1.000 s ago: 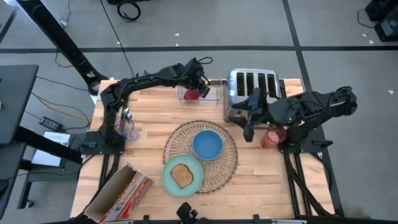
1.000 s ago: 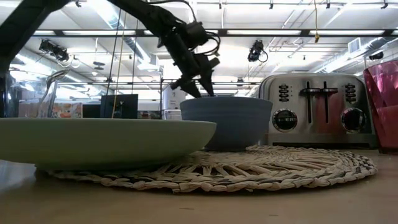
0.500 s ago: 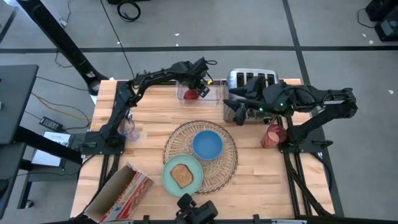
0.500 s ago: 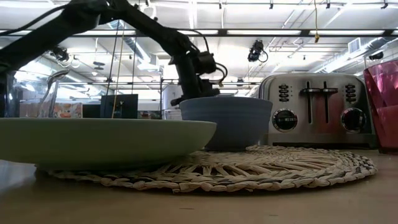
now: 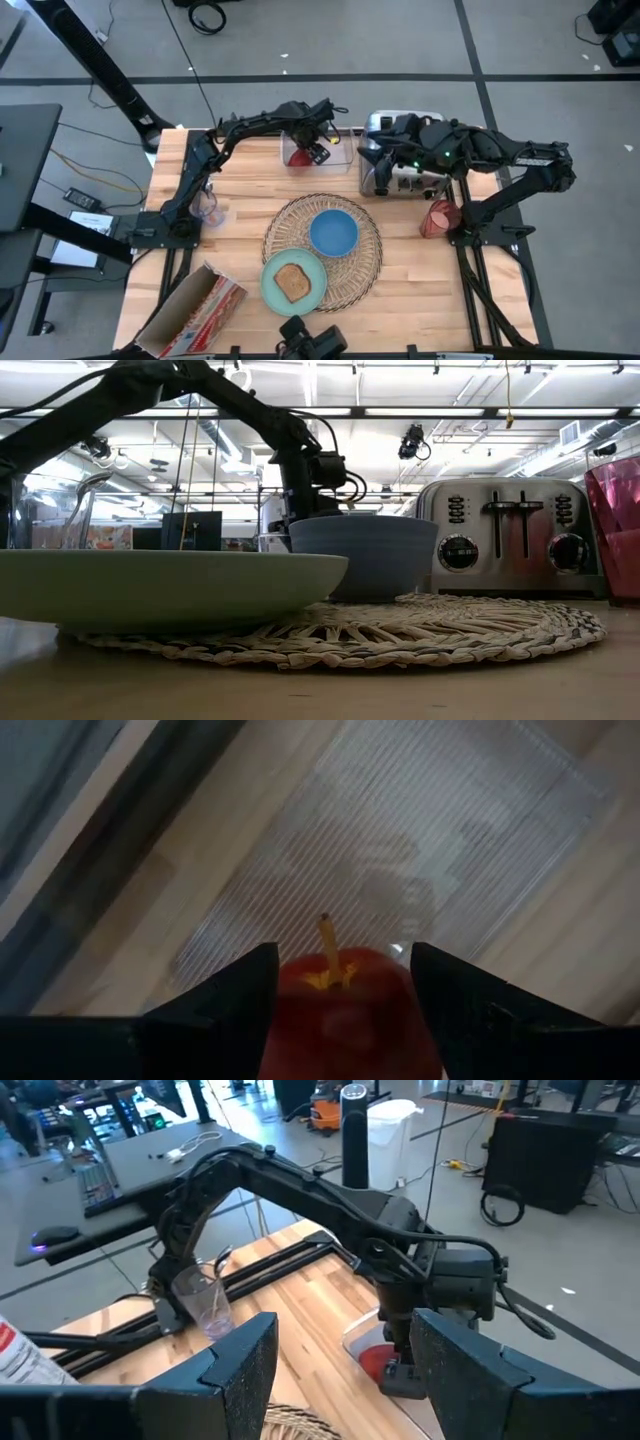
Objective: Arrange a breakfast setting
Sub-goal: Put the apple on the brown table mat to the left of the blue bowl
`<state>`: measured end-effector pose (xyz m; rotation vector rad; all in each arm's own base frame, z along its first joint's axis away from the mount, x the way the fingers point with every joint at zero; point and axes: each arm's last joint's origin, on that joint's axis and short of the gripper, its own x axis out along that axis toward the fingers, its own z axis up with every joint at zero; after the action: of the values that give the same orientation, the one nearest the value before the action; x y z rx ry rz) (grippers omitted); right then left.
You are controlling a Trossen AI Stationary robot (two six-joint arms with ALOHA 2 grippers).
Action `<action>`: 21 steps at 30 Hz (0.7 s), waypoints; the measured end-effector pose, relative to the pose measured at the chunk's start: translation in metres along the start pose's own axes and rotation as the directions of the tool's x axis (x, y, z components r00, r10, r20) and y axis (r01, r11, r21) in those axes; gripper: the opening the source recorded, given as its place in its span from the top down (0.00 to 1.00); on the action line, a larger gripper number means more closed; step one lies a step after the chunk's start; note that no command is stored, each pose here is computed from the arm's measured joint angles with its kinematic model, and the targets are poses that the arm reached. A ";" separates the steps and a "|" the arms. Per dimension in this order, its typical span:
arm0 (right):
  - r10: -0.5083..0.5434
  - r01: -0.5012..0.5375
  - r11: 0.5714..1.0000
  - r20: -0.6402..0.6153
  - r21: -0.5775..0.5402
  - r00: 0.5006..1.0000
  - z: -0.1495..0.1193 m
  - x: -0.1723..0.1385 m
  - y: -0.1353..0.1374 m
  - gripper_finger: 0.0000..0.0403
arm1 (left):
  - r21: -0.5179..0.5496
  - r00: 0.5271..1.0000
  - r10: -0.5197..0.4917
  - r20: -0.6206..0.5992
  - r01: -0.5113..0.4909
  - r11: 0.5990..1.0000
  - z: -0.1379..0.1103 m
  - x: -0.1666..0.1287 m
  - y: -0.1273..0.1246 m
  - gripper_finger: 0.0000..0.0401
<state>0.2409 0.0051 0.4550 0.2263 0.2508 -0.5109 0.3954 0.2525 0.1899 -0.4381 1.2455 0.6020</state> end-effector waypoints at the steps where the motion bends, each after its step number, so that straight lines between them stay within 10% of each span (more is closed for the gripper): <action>1: -0.002 0.002 1.000 0.000 0.001 1.000 0.000 0.000 -0.001 0.42 | -0.005 1.000 0.000 0.007 0.000 1.000 0.001 0.000 0.000 0.41; 21: 0.041 -0.042 0.999 -0.019 -0.018 0.999 0.001 0.002 -0.003 0.42 | -0.057 0.998 0.032 -0.049 -0.035 0.998 -0.002 0.021 0.005 0.86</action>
<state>0.2417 0.0015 0.4546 0.2183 0.2686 -0.4654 0.3944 0.2590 0.1696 -0.4830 1.2855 0.6610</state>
